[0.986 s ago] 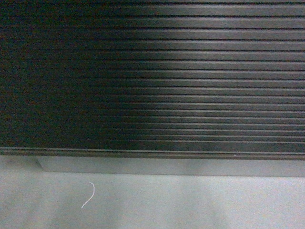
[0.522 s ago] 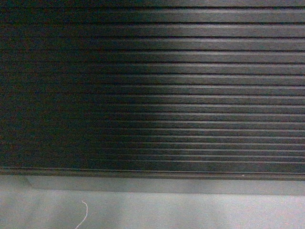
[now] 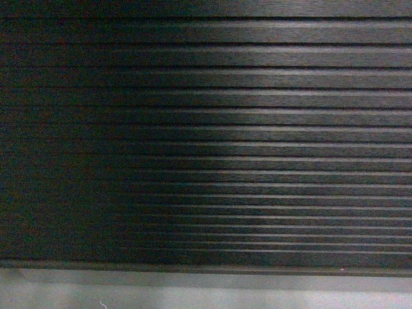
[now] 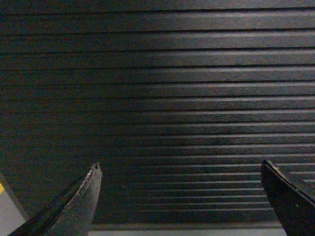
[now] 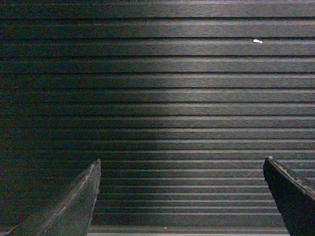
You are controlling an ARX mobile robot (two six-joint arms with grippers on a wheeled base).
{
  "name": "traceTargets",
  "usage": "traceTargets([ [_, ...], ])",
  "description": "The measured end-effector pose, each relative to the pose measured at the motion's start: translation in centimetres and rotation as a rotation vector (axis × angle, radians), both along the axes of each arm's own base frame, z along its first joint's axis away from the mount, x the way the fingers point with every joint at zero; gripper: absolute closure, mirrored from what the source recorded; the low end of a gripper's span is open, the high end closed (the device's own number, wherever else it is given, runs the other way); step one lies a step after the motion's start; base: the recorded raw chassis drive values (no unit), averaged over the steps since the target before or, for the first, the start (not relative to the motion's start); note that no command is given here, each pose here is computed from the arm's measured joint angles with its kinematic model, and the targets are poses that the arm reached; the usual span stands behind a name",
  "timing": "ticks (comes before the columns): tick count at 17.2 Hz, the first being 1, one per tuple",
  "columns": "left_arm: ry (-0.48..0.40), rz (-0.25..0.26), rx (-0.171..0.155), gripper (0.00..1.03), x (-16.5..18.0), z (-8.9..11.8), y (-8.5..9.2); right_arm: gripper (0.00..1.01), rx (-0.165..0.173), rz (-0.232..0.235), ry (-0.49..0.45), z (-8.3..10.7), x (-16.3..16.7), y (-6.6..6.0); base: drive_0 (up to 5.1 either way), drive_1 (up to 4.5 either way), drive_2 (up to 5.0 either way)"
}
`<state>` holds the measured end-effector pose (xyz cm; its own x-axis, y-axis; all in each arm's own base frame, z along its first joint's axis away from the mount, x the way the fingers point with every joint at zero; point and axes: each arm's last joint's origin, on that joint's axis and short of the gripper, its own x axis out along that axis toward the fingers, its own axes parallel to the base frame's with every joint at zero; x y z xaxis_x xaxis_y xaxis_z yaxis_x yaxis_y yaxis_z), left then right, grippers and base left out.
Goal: Place dark red mango on scale at checkout
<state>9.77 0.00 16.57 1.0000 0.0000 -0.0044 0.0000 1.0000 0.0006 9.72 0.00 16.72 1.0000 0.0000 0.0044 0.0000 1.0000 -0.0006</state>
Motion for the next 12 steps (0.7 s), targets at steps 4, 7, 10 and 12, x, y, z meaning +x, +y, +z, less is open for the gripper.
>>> traceTargets([
  [4,0.000,0.000,0.000,0.05,0.00,0.00,0.00,0.03,0.000,0.000,0.000,0.00,0.00,0.00,0.0,0.00,0.0],
  [7,-0.001,0.000,0.000,0.05,0.00,0.01,0.00,0.03,0.000,0.000,0.000,0.00,0.00,0.00,0.0,0.00,0.0],
  [10,-0.001,0.000,0.000,0.05,0.00,0.01,0.00,0.03,0.000,0.000,0.000,0.00,0.00,0.00,0.0,0.00,0.0],
  [12,-0.001,0.000,0.000,0.05,0.00,0.01,0.00,0.03,0.000,0.000,0.000,0.00,0.00,0.00,0.0,0.00,0.0],
])
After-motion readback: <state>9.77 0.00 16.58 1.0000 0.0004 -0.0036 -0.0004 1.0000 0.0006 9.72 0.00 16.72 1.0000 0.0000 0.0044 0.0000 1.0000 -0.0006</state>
